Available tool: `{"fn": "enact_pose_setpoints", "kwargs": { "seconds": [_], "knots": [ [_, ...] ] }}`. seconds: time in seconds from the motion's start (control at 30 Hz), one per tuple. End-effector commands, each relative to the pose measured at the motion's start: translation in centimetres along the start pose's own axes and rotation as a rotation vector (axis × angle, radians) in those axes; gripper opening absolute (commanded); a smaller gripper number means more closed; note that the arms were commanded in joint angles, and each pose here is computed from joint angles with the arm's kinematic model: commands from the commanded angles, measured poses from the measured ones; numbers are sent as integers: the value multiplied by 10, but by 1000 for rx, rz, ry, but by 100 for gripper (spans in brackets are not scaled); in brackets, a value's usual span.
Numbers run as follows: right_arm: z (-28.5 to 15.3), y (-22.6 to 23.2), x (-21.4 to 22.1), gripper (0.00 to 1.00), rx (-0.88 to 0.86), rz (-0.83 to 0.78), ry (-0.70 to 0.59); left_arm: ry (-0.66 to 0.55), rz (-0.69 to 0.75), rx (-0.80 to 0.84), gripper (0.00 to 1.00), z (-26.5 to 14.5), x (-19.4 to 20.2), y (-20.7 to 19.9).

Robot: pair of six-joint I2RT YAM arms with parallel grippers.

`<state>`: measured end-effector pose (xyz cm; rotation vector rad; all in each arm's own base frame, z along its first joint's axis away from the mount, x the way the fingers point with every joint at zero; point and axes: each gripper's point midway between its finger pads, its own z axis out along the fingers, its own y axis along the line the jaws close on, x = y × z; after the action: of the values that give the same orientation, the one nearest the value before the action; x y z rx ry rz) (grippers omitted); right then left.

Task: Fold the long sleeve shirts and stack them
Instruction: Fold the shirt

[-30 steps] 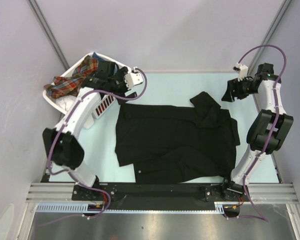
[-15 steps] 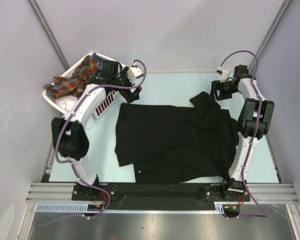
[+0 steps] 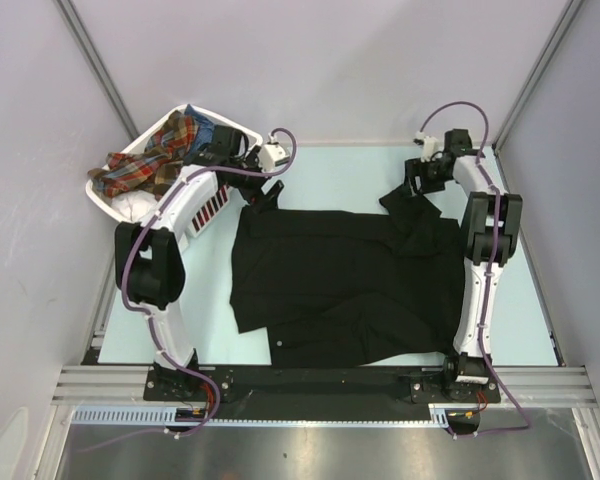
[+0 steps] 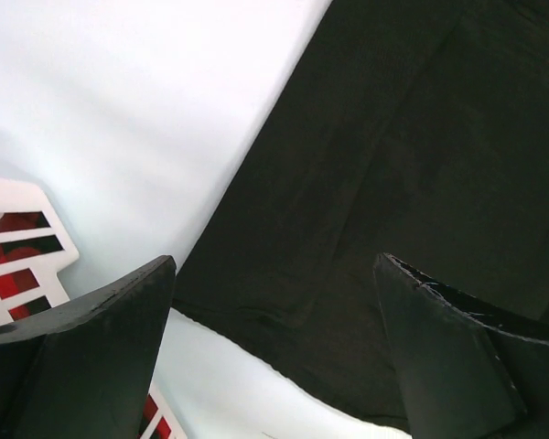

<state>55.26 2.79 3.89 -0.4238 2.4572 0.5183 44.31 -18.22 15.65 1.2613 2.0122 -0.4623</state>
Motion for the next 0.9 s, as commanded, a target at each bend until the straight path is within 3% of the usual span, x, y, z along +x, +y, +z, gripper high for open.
{"fn": "enact_pose_setpoints", "kwargs": {
  "seconds": [0.0, 0.03, 0.07, 0.1, 0.13, 0.2, 0.33, 0.43, 0.47, 0.6, 0.7, 0.73, 0.8, 0.83, 0.87],
  "knots": [
    [17, 6, -5, 66, 15, -95, 7, -61, 63, -30, 95, -31, -22, -5],
    [18, 10, -1, 60, 4, -97, 24, -69, 67, -39, 95, -37, -26, -6],
    [18, 16, 0, 42, -21, -102, 27, -70, 65, -43, 95, -39, -27, -6],
    [10, 22, -6, 32, -37, -120, 14, -75, 63, -49, 94, -43, -29, -7],
    [4, 27, -9, 13, -55, -125, 4, -88, 59, -62, 94, -49, -35, -7],
    [-14, 44, -21, 0, -99, -145, -39, -103, 48, -91, 94, -59, -44, -5],
    [-98, 101, -73, 0, -152, -246, -215, -183, 56, -135, 95, -95, -72, -10],
    [-126, 141, -62, 0, -221, -278, -238, -271, 83, -179, 99, -123, -93, -19],
    [-156, 162, -67, 0, -231, -317, -289, -297, 89, -193, 99, -130, -98, -23],
    [-185, 216, -25, 0, -269, -381, -281, -395, 132, -265, 99, -156, -108, -33],
    [-204, 245, 23, 0, -267, -417, -278, -420, 147, -298, 99, -169, -101, -47],
    [-195, 248, 58, 0, -283, -394, -218, -429, 193, -307, 99, -179, -100, -55],
    [-220, 269, 83, 8, -291, -495, -252, -409, 221, -283, 99, -173, -82, -69],
    [-222, 274, 108, 17, -309, -499, -206, -422, 262, -292, 99, -181, -80, -78],
    [-221, 287, 138, 19, -355, -545, -170, -427, 277, -273, 100, -179, -76, -85]
  ]
}}
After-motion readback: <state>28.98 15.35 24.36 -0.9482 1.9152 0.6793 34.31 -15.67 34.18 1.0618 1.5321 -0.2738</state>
